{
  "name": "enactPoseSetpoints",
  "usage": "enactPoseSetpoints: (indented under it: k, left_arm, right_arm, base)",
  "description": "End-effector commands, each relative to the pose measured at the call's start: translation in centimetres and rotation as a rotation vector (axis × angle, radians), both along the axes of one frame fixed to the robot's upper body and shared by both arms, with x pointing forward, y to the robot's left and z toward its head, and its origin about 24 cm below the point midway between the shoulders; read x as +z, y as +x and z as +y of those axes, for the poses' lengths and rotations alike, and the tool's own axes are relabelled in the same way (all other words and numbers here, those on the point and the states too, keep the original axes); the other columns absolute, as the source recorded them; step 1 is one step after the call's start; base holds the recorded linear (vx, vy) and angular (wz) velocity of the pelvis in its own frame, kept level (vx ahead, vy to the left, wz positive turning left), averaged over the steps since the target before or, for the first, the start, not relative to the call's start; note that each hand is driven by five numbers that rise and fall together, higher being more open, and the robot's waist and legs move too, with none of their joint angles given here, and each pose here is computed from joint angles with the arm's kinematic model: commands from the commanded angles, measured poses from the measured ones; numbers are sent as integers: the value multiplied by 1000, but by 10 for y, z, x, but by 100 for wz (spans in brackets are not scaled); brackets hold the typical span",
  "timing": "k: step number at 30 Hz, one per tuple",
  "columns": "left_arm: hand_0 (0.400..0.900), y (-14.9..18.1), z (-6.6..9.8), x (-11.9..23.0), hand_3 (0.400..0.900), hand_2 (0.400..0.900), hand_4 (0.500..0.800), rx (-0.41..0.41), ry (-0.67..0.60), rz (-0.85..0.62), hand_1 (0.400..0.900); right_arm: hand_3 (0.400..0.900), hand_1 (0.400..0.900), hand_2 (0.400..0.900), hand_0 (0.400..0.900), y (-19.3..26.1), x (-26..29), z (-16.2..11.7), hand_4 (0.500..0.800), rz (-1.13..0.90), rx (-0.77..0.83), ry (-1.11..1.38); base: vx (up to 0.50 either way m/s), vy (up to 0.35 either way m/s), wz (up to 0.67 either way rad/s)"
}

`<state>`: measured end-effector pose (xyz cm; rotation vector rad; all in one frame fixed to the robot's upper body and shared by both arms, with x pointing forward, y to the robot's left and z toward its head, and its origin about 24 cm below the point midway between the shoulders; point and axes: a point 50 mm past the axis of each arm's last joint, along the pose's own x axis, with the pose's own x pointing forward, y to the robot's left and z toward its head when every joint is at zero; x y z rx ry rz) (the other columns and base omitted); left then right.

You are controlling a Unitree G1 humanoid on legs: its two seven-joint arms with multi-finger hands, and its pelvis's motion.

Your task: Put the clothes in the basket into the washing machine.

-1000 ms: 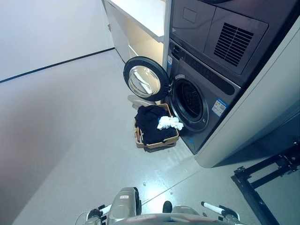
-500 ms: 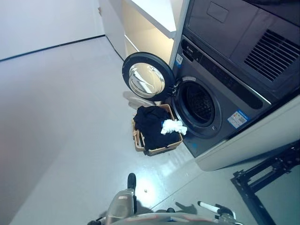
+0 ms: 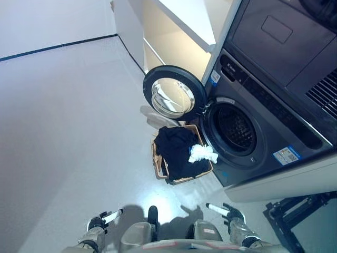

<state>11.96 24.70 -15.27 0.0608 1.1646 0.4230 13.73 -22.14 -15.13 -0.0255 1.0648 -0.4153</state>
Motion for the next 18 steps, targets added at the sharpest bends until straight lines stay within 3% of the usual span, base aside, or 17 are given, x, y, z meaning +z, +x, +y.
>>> enactPoseSetpoints:
  k: [1,8,18]
  left_arm:
    - [900,8,6,5,900,900,800,-5,34,-35,900]
    - [900,2,0,1,900,900,800,-28,19,-20,900]
    - [900,-23,-24,-11,900,900,800,26,-52,27,900]
  right_arm:
    - [900,900,900,900,22,15,-19,800,-107,-36,-68]
    - [900,900,900,900,15,14,-22,800,-97,6,-85]
    - [900,900,900,900,34,33,-43,800,-166,117,-206]
  base:
    - [241,-54,33]
    - [300,-144,43]
    - [278,-367,50]
